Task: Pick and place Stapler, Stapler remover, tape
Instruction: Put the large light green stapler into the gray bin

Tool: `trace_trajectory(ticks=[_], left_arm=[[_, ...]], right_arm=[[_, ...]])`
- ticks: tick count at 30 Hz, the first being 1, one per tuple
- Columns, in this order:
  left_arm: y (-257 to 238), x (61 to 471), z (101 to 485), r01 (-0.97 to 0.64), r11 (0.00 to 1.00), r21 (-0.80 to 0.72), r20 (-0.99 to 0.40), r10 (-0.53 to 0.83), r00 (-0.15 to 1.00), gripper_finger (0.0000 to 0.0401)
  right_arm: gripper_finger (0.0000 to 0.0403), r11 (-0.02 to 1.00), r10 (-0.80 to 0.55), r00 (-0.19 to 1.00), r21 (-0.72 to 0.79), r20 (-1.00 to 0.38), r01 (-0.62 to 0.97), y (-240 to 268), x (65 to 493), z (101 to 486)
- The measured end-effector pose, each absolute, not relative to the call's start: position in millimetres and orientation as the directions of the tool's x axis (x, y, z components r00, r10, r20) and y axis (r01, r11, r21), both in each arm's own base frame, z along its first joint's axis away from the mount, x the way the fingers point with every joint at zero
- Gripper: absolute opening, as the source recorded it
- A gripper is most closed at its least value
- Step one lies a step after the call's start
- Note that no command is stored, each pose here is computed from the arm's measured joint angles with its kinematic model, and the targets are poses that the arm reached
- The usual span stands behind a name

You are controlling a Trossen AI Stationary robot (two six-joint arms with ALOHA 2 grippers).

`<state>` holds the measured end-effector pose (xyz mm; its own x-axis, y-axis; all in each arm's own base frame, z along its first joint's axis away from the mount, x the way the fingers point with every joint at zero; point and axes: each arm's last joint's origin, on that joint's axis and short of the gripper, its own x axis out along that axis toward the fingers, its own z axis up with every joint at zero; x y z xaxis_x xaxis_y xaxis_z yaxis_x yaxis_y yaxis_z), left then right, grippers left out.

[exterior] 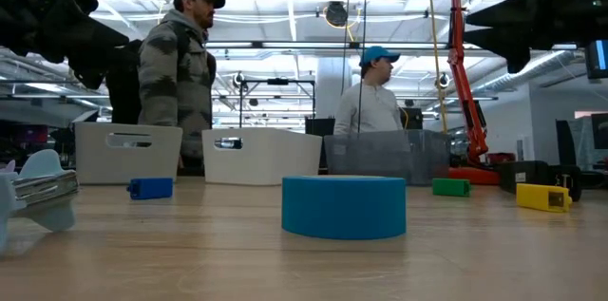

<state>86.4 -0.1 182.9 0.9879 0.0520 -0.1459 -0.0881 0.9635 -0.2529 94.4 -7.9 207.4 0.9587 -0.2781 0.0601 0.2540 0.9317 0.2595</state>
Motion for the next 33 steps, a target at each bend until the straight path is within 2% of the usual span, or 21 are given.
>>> trace_trajectory(ticks=[6,12,20,24,28,33], left_arm=[[0,86,183,-0.088,0.963,-0.253,-0.143,0.052,0.988,0.0184],[0,86,183,-0.088,0.964,-0.253,-0.143,0.052,0.988,0.0184],[0,86,183,-0.087,0.965,-0.248,-0.144,0.052,0.988,0.0184],[0,86,183,-0.087,0.965,-0.248,-0.144,0.052,0.988,0.0184],[0,86,183,-0.087,0.965,-0.248,-0.144,0.052,0.988,0.0184],[0,86,183,-0.088,0.965,-0.248,-0.144,0.053,0.988,0.0184]], right_arm=[[0.0166,0.939,-0.274,0.961,0.206,-0.034,0.275,-8,103,231],[0.0166,0.941,-0.248,0.926,0.157,-0.285,0.300,-7,112,254],[0.0166,0.951,-0.122,0.827,0.174,-0.548,0.255,-3,124,278],[0.0166,0.936,-0.063,0.759,0.226,-0.648,0.271,-2,128,281],[0.0166,0.894,0.052,0.676,0.335,-0.735,0.296,2,127,278],[0.0166,0.802,0.228,0.606,0.500,-0.762,0.328,7,124,274]])
